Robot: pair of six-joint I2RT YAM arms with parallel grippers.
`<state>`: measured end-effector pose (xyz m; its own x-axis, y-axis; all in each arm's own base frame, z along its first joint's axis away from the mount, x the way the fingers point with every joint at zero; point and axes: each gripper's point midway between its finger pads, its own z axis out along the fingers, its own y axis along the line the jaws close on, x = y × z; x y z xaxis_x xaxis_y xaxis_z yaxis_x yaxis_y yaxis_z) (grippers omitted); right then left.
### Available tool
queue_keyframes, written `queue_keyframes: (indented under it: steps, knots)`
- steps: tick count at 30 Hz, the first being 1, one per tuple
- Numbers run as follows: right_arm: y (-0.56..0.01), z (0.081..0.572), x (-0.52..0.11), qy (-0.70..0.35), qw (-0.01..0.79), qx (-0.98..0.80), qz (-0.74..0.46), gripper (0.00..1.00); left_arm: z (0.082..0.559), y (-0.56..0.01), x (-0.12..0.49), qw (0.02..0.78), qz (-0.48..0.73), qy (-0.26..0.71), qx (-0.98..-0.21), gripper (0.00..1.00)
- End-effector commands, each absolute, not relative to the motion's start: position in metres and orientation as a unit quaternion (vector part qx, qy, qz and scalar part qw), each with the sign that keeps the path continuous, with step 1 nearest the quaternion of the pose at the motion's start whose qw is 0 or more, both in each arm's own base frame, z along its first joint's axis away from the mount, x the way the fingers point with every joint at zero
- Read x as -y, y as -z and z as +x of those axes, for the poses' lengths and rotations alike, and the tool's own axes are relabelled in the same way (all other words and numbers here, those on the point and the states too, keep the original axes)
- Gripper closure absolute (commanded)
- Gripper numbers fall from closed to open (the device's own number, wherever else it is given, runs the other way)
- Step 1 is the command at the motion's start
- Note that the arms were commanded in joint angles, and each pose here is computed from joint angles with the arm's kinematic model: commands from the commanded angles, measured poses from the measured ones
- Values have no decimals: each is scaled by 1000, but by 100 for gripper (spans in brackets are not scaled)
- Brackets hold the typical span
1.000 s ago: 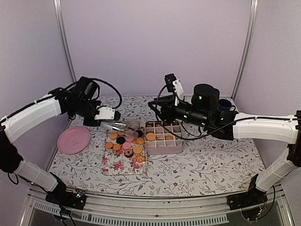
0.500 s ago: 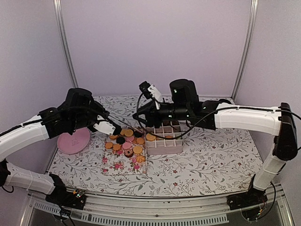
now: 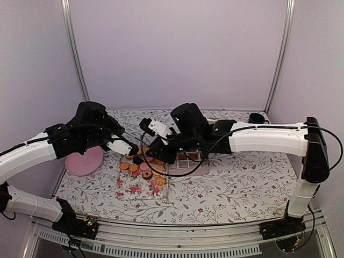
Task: Pack the cookies
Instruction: Pass from the left arm to the right
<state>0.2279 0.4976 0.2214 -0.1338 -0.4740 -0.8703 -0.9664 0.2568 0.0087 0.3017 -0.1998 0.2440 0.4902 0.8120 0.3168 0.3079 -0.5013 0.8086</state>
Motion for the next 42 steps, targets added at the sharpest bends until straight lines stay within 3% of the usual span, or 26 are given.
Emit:
queue_keyframes:
  steps: [1,6,16,25,35,36,37,38,40,42]
  knots:
    - [-204,248,-498,-231,417,-706,-524,74,302,-249,203,362,780,-365,-356,100]
    - [-194,265,-496,-172,437,-721,-510,77,300,-248,200,360,782,-368,-350,100]
    - [-184,267,-501,-166,435,-724,-509,80,297,-252,202,374,778,-371,-341,100]
    - [-181,275,-507,-152,444,-726,-503,100,297,-260,205,392,771,-372,-337,100]
    - [-203,279,-498,-153,488,-717,-473,100,292,-268,208,412,768,-381,-310,100]
    - [-207,277,-497,-161,490,-714,-473,95,293,-267,208,409,768,-382,-311,100]
    - [-214,274,-495,-169,495,-710,-472,76,294,-266,207,406,769,-382,-313,100]
    - [-221,270,-491,-177,503,-704,-469,67,294,-264,206,402,770,-382,-315,100]
    - [-233,264,-481,-186,522,-689,-467,58,294,-264,206,401,771,-382,-315,100]
    - [-243,261,-473,-187,534,-679,-468,55,293,-261,205,398,773,-383,-312,100]
